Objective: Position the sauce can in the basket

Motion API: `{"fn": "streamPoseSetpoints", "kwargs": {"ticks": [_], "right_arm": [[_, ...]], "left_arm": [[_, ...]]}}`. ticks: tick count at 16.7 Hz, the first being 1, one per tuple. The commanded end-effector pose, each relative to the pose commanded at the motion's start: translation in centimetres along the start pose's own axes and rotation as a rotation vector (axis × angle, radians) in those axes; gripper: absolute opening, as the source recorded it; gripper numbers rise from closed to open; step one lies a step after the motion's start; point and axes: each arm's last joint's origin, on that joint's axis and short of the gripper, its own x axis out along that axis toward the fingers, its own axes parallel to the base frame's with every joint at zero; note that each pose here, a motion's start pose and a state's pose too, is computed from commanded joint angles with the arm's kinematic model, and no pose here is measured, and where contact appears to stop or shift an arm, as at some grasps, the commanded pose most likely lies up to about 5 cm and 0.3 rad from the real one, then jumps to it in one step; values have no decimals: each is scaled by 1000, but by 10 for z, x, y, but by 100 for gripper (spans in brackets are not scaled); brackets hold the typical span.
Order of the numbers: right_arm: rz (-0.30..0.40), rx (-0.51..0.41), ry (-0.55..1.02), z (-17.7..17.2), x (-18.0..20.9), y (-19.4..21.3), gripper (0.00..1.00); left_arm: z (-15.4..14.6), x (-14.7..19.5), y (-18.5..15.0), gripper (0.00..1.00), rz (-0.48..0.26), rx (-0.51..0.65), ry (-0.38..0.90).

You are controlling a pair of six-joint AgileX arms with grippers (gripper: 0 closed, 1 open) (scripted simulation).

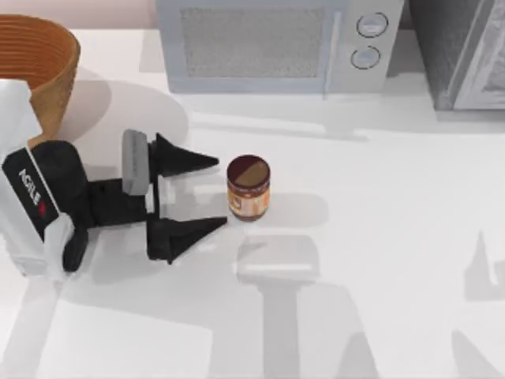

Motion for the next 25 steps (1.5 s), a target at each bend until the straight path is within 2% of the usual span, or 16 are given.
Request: {"fn": "streamPoseSetpoints", "kwargs": {"ticks": [7, 12, 25], "right_arm": [[0, 0, 0, 0, 0, 0, 100], [0, 0, 0, 0, 0, 0, 100], [0, 0, 0, 0, 0, 0, 100]], "left_arm": [[0, 60, 0, 100, -3, 2, 0], [0, 66, -1, 100, -3, 1, -1], [0, 66, -1, 2, -3, 1, -1]]}}
